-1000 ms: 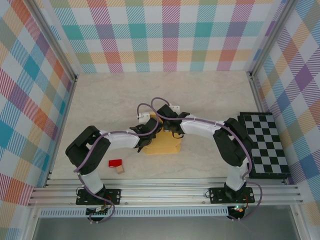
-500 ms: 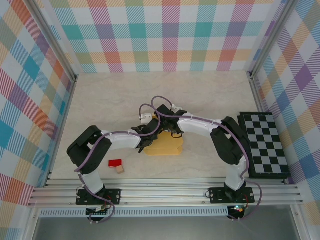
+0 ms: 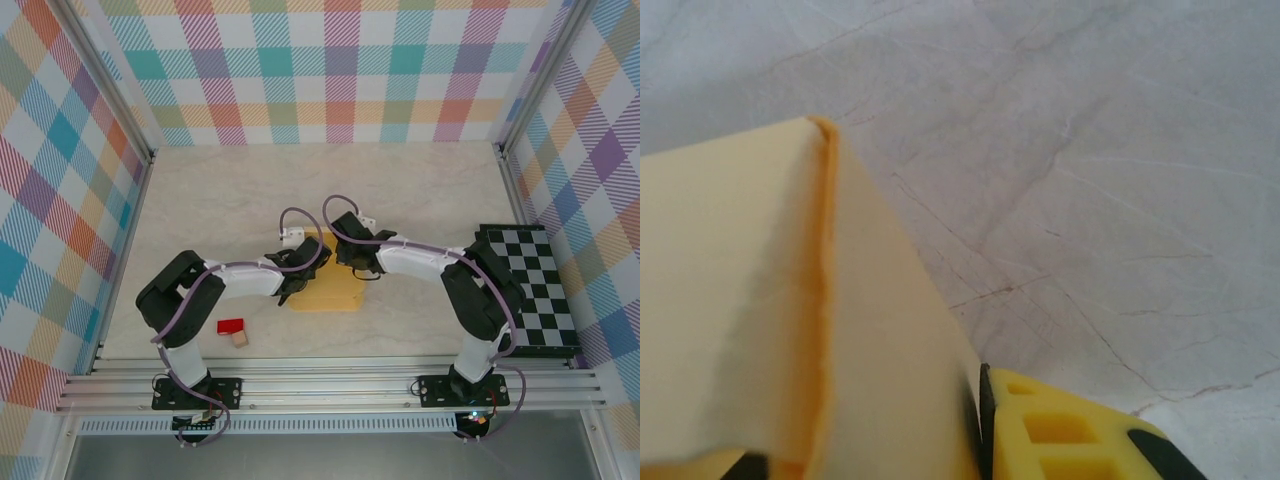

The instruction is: Fold the paper box

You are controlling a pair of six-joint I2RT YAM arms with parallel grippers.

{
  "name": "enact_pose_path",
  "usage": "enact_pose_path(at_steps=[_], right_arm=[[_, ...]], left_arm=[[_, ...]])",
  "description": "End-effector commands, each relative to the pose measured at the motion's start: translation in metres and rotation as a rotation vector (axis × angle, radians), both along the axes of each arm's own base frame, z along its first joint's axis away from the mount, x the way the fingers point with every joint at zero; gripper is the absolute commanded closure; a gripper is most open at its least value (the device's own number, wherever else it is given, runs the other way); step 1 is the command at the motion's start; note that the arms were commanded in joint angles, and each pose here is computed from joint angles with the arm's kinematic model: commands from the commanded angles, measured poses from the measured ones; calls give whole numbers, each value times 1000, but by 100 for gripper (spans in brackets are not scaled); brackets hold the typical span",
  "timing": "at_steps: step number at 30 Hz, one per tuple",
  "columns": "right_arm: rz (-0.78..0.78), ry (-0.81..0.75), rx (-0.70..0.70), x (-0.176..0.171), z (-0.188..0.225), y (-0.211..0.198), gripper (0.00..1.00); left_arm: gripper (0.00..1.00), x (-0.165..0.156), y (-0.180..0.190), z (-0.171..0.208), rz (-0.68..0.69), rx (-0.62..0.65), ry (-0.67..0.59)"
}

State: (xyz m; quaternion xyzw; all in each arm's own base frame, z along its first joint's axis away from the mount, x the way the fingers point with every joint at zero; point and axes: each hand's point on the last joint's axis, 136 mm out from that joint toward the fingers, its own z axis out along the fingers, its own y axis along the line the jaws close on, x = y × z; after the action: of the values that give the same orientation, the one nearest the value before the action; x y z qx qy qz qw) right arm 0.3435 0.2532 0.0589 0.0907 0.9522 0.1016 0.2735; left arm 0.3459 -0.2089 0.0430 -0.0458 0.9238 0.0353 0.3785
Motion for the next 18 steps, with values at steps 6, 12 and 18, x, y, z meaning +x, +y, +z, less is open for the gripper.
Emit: enact_pose_path(at_steps=[6,12,18], right_arm=[[36,8,57,-7,12,-7,74],[82,-19,67,-10,32,-13,70],[114,-81,68,1,52,-24,71]], left_arm=[[88,7,13,3,84,49,-31],[88,8,14,2,87,65,-30],[88,8,14,4,85,64,-32]])
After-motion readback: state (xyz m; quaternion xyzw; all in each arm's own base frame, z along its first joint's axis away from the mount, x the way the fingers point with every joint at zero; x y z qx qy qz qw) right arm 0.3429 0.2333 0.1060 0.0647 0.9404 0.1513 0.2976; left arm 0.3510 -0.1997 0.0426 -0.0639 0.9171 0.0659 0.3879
